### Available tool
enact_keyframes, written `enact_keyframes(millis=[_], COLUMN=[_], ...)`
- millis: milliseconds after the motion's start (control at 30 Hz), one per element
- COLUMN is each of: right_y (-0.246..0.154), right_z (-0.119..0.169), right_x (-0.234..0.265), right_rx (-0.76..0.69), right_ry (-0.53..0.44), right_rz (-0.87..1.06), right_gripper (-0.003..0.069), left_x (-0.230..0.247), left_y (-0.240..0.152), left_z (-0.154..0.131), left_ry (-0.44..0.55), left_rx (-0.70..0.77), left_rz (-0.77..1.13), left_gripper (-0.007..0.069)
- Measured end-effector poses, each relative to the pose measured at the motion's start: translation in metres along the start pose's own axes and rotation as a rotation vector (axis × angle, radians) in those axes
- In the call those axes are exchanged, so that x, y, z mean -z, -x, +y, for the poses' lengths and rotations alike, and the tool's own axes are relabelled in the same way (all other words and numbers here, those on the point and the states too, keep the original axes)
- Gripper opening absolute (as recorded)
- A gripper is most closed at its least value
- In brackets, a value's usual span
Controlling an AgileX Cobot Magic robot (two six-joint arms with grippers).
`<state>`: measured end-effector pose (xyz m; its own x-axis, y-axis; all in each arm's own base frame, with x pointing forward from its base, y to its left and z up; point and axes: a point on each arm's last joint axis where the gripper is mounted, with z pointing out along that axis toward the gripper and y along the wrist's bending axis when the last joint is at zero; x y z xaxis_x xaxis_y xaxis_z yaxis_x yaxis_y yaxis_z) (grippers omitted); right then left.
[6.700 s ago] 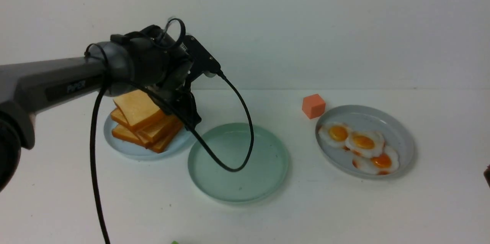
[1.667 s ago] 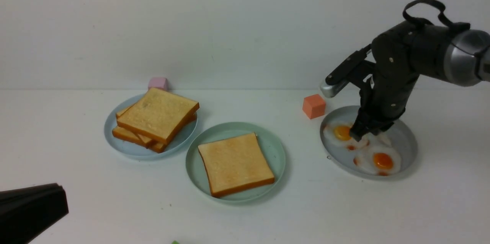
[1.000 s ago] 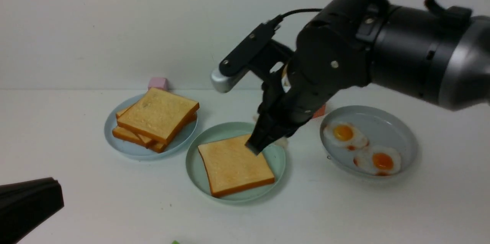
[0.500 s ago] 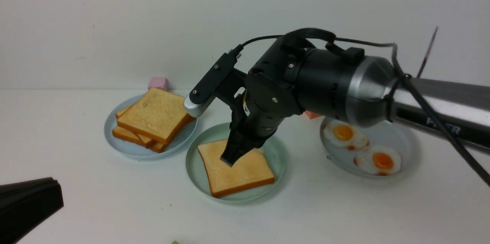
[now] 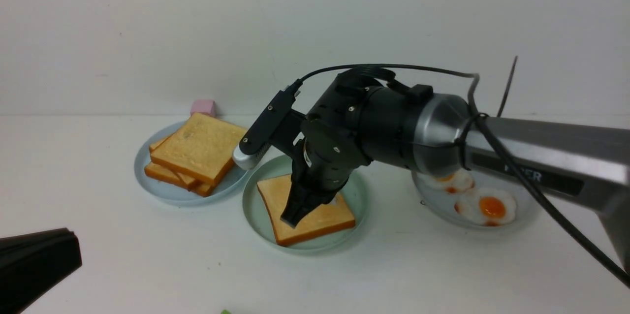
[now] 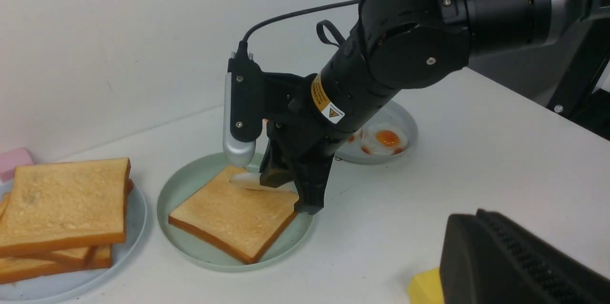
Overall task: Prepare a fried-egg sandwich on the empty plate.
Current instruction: Use the right arm to place the fried egg on the slice of bread in the middle
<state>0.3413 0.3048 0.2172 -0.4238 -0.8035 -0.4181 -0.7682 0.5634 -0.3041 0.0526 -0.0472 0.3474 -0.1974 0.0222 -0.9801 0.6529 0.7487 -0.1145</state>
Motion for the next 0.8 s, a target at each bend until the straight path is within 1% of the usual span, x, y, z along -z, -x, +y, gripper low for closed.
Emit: enact_keyframes(millis=[33,67,100,133,167,200,233,267,300,333,367,400,467,567,633,733,767,800], right_y=[0.0,0.001,0.001,0.001,0.003,0.004,0.006,0.007,0.008,0.009,0.011,0.012,0.012,0.012,0.013,0.011,0.01,0.004], right_z=[0.0,0.001,0.002,0.002,0.003,0.004,0.005,0.005,0.006,0.006,0.006,0.006,0.006,0.005,0.002,-0.008,-0.008,-0.015], right_x=[0.0,0.0,0.0,0.0,0.0,0.0,-0.001,-0.001,-0.001,-0.001,0.0,0.0,0.0,0.004,0.017,0.062,0.062,0.097], right_rx=[-0.002,-0.011,-0.026,-0.026,-0.043,-0.053,-0.064,-0.072,-0.079,-0.08,-0.088,-0.091,-0.094,-0.116,-0.141,-0.179,-0.18,-0.198], right_ry=[0.002,0.01,0.023,0.023,0.038,0.045,0.053,0.059,0.062,0.063,0.066,0.067,0.067,0.069,0.067,0.058,0.059,0.053], right_rz=[-0.001,-0.006,-0.015,-0.015,-0.03,-0.045,-0.061,-0.073,-0.091,-0.094,-0.116,-0.127,-0.131,-0.129,-0.127,-0.125,-0.115,-0.097], right_gripper=[0.0089,0.0104,0.0137,0.0143,0.0195,0.0232,0.0293,0.0323,0.0375,0.0394,0.0466,0.0511,0.0559,0.058,0.0569,0.0496,0.0496,0.0413], left_x=[0.0,0.0,0.0,0.0,0.0,0.0,0.0,0.0,0.0,0.0,0.0,0.0,0.0,0.0,0.0,-0.006,-0.006,-0.016], left_y=[0.0,0.0,0.0,0.0,-0.001,-0.001,-0.001,-0.001,-0.001,-0.001,-0.001,-0.001,-0.002,-0.003,-0.004,-0.008,-0.008,-0.011], left_z=[0.0,0.0,0.0,0.0,0.0,0.0,0.0,0.0,0.0,0.0,0.0,0.0,0.0,0.0,0.0,0.001,0.001,0.002], left_ry=[0.0,0.0,0.001,0.001,0.001,0.001,0.0,0.0,0.0,0.0,0.001,0.001,0.001,0.003,0.005,0.019,0.019,0.036], left_rx=[0.0,0.0,0.0,0.0,0.0,0.001,0.003,0.003,0.003,0.003,0.003,0.003,0.003,0.003,0.012,0.048,0.051,0.069], left_rz=[0.001,0.002,0.005,0.005,0.008,0.011,0.012,0.013,0.014,0.014,0.015,0.015,0.017,0.028,0.046,0.105,0.106,0.157], left_gripper=[-0.0013,-0.0013,-0.0013,-0.0013,-0.0013,-0.0013,-0.0013,-0.0013,-0.0013,-0.0013,-0.0013,-0.0013,-0.0013,-0.0013,-0.0013,-0.0013,-0.0013,-0.0013])
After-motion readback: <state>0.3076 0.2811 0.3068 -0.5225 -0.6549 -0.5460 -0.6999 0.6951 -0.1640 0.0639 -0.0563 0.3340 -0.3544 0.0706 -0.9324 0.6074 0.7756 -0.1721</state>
